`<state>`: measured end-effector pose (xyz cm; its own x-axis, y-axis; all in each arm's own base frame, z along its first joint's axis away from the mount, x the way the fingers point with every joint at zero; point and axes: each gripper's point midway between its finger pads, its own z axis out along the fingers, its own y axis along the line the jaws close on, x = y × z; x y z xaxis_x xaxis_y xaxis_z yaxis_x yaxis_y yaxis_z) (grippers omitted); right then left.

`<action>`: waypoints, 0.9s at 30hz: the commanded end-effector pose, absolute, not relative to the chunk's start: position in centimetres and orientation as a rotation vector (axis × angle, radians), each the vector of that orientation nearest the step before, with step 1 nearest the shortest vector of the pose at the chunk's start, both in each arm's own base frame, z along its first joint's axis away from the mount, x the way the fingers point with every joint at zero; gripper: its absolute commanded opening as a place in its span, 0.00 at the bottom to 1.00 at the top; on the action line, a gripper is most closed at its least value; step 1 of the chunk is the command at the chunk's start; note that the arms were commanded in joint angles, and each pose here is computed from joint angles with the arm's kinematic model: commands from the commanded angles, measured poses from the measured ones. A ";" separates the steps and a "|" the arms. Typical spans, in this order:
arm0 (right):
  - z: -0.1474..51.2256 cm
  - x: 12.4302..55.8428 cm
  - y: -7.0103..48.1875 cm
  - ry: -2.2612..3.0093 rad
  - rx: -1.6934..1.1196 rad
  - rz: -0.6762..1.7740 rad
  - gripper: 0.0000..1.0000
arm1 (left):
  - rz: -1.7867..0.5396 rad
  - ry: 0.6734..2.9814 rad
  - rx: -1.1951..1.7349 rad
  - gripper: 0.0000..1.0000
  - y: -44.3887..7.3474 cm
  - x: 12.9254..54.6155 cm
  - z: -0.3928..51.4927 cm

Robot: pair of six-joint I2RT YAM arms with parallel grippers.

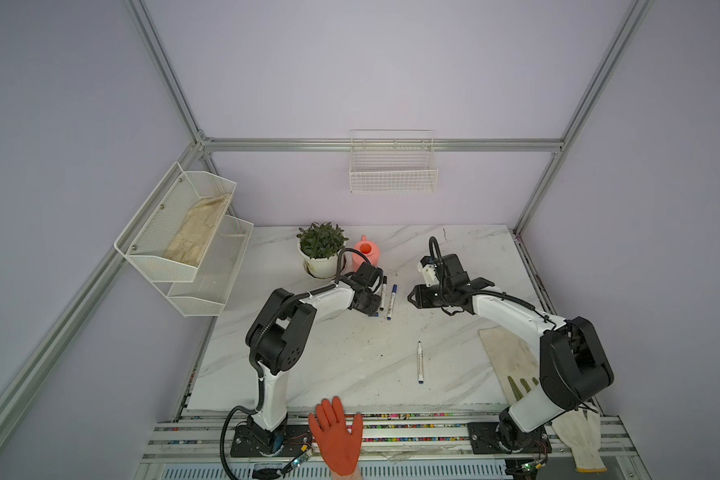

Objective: Insert the pens into the pen caps

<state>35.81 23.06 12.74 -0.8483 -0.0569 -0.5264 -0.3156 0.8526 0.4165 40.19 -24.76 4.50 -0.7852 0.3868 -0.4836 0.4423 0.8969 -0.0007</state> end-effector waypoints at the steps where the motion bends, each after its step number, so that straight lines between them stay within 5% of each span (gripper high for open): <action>1: 16.0 37.0 23.5 2.420 -0.253 0.714 0.36 | -0.214 2.416 0.566 0.00 -25.1 40.5 10.2; 15: 21.7 38.4 26.9 2.207 -0.294 0.954 0.38 | -0.416 2.258 0.422 0.00 -26.9 37.5 14.3; 27: 20.4 39.9 29.4 2.225 -0.279 1.056 0.38 | -0.459 2.210 0.449 0.00 -28.1 36.2 15.8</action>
